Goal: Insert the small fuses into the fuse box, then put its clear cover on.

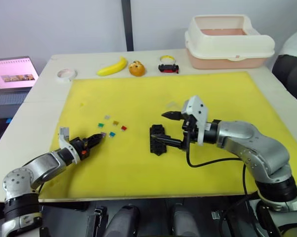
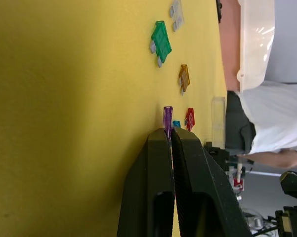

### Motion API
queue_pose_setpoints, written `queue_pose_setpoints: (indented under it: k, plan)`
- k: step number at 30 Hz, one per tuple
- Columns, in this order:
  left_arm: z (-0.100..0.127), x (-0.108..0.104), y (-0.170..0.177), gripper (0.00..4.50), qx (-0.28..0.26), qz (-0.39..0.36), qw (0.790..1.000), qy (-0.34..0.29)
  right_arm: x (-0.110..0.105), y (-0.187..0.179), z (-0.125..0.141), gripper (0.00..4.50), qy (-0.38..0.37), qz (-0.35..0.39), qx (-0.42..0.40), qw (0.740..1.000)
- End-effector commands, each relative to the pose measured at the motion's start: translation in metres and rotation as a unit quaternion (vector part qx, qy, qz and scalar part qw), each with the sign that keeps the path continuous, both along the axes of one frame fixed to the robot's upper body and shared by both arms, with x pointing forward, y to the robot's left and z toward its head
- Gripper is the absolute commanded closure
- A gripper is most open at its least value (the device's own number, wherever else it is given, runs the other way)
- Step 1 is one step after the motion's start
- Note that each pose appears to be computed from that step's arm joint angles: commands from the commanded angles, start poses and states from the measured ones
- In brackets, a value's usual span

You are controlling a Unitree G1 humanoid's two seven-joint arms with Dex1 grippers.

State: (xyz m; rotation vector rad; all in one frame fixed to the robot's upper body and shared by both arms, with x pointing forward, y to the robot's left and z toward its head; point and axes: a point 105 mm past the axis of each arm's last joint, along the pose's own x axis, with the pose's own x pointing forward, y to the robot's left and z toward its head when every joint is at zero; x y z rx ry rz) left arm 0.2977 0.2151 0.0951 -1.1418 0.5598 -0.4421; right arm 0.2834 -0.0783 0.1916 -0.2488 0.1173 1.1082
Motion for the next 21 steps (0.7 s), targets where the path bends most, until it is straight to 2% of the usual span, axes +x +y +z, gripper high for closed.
queue_pose_setpoints:
  k: [1, 5, 7, 10, 15, 21]
  plan:
    - [0.047, -0.002, 0.006, 4.47, -0.008, -0.018, 0.997, -0.079, -0.008, 0.001, 0.02, 0.0, -0.016, 0.01, 0.032, 0.999]
    - [0.089, -0.012, -0.007, 4.47, -0.009, -0.079, 0.985, -0.152, -0.011, 0.001, 0.037, 0.0, 0.015, 0.013, 0.101, 0.995]
    - [0.118, -0.019, -0.025, 4.47, -0.013, -0.14, 0.968, -0.21, -0.011, 0.003, 0.05, 0.0, 0.044, 0.013, 0.161, 0.986]
    - [0.139, -0.02, -0.053, 4.47, -0.015, -0.201, 0.946, -0.253, -0.009, 0.008, 0.064, 0.0, 0.089, 0.019, 0.229, 0.969]
    - [0.152, -0.013, -0.083, 4.47, -0.043, -0.244, 0.93, -0.273, -0.007, 0.021, 0.077, 0.0, 0.152, 0.024, 0.313, 0.937]
    - [0.151, -0.015, -0.104, 4.47, -0.057, -0.287, 0.915, -0.279, -0.01, 0.032, 0.077, 0.0, 0.193, 0.018, 0.346, 0.918]
